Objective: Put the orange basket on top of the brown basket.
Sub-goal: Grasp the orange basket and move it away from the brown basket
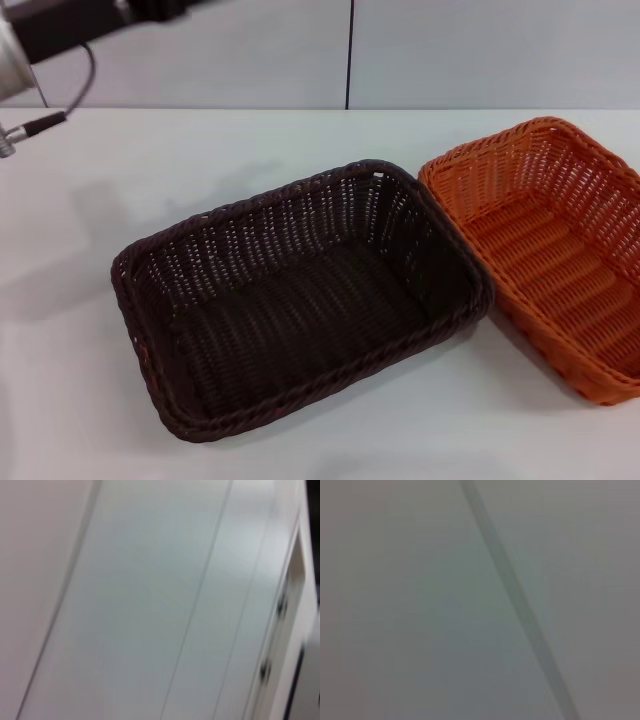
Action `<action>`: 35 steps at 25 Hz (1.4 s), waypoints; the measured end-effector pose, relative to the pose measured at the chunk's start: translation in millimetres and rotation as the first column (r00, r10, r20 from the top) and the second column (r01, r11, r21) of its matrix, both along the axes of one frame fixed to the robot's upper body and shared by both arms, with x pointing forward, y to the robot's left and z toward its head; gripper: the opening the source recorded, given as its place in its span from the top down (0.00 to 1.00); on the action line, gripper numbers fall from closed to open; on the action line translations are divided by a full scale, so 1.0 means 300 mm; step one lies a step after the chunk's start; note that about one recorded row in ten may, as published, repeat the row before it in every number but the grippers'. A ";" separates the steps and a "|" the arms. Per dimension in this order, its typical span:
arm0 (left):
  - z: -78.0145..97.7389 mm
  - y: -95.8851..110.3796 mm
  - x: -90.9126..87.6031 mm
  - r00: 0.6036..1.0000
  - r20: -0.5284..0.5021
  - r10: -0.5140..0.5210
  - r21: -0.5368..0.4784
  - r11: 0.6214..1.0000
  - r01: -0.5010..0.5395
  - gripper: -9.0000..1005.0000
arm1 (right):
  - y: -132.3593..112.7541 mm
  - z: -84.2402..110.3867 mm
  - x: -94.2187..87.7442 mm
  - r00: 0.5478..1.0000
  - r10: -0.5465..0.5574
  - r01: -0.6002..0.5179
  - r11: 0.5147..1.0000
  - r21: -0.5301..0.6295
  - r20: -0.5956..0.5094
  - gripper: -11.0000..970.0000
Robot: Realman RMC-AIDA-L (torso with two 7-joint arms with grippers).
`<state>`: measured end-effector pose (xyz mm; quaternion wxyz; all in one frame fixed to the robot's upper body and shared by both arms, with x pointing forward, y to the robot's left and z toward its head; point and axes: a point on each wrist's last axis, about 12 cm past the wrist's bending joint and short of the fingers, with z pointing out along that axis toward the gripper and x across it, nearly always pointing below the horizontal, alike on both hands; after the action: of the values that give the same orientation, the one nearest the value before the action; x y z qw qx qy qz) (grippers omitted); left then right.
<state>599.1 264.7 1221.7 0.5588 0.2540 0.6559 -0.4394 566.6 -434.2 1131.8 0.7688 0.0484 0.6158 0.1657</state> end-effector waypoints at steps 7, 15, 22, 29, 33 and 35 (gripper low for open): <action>-0.093 0.051 -0.069 0.992 0.080 0.092 -0.270 0.960 -0.067 0.14 | -0.059 0.182 -0.011 0.881 0.396 -0.456 0.856 -0.244 -0.260 0.24; -0.186 0.067 -0.137 0.986 0.099 0.137 -0.349 0.932 -0.094 0.14 | -0.006 0.238 -0.034 0.629 0.507 -0.762 0.553 -0.337 -0.589 0.24; -0.206 0.089 -0.164 0.981 0.112 0.157 -0.376 0.921 -0.105 0.14 | 0.065 0.206 0.004 0.513 0.440 -0.844 0.414 -0.340 -0.737 0.24; -0.209 0.102 -0.169 0.980 0.109 0.167 -0.380 0.918 -0.114 0.14 | 0.155 0.138 0.056 0.425 0.350 -0.893 0.313 -0.324 -0.835 0.24; -0.210 0.099 -0.170 0.981 0.106 0.163 -0.380 0.918 -0.111 0.14 | 0.214 0.088 0.049 0.335 0.357 -0.938 0.218 -0.271 -0.872 0.24; -0.210 0.101 -0.171 0.981 0.103 0.164 -0.382 0.917 -0.113 0.14 | 0.225 0.079 0.045 0.309 0.358 -0.948 0.193 -0.254 -0.881 0.24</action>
<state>547.7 295.0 1158.6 0.6691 0.1246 0.5377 -0.4976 580.2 -366.6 1155.4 0.2577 -0.5259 0.7853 0.2009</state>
